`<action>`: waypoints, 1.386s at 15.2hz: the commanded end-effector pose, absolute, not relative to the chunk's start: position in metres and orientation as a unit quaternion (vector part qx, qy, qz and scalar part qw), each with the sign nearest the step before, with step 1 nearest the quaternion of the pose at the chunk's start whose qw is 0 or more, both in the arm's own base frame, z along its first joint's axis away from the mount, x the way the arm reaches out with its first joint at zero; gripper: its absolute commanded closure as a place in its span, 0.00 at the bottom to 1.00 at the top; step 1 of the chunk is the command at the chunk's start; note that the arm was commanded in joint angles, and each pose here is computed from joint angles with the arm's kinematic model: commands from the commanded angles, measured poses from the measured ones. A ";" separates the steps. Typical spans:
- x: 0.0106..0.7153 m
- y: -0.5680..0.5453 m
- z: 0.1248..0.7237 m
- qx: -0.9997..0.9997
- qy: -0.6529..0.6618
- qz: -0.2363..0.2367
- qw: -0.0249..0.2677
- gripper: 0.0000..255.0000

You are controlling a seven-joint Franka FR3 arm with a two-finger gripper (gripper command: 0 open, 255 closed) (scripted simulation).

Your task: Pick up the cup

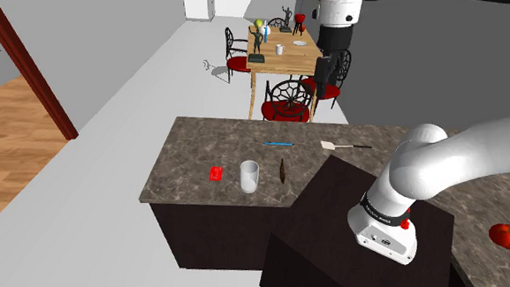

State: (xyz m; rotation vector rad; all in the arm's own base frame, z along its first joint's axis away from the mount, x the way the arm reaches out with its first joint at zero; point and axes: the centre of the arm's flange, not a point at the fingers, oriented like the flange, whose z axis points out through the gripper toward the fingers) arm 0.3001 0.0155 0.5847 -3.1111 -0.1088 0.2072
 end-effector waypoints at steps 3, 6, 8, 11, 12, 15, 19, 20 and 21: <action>0.310 0.018 0.561 -0.997 -0.043 0.063 0.010 0.00; 0.325 0.021 0.526 -0.997 -0.054 0.057 0.008 0.00; 0.336 0.023 0.502 -0.997 -0.062 0.053 0.007 0.00; 0.351 0.027 0.467 -0.996 -0.074 0.047 0.005 0.00; 0.357 0.028 0.455 -0.996 -0.077 0.045 0.004 0.00; 0.373 0.032 0.420 -0.995 -0.089 0.039 0.003 0.00; 0.395 0.038 0.374 -0.994 -0.104 0.032 0.000 0.00; 0.401 0.040 0.363 -0.994 -0.108 0.030 0.000 0.00; 0.406 0.041 0.351 -0.993 -0.112 0.028 -0.001 0.00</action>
